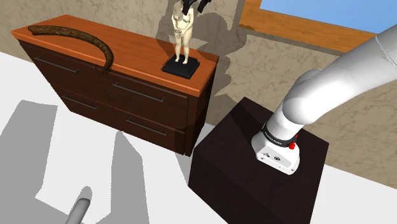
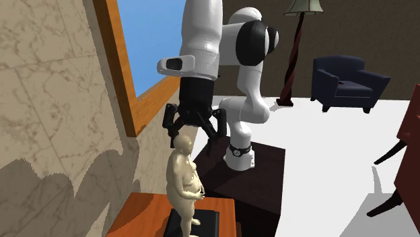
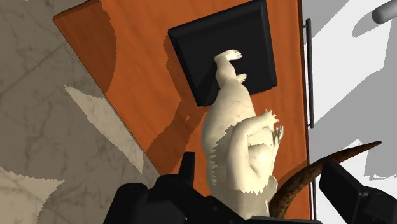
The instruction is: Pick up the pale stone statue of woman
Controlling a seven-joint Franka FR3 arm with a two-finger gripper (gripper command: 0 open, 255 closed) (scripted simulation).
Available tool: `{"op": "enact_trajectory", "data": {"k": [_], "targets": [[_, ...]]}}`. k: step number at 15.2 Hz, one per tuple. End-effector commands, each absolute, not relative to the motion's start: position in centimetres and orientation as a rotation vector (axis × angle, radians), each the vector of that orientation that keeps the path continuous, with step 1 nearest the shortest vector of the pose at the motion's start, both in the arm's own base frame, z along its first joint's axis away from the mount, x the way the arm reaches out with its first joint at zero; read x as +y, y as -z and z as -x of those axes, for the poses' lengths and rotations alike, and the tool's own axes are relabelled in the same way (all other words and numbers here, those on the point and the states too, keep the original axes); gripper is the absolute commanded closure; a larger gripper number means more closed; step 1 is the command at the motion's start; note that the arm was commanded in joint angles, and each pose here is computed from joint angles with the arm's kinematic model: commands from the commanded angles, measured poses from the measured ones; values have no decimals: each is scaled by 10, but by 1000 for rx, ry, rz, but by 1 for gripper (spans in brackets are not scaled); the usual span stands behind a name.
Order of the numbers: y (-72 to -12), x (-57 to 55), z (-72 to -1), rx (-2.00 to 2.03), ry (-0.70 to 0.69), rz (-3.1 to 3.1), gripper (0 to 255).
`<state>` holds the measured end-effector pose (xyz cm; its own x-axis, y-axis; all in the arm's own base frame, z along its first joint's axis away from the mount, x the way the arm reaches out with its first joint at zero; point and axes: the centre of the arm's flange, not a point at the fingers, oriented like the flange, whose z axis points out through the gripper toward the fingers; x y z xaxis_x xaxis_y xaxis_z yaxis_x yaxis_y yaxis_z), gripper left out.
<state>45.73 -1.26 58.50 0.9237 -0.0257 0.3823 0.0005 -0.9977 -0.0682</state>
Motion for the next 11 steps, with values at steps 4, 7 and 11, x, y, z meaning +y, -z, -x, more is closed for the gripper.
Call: {"op": "enact_trajectory", "data": {"k": [4,7,11], "targets": [[-559,-12,-459,21,605,3013,0],[-557,-12,-459,21,605,3013,255],[-557,-12,-459,21,605,3013,255]]}}
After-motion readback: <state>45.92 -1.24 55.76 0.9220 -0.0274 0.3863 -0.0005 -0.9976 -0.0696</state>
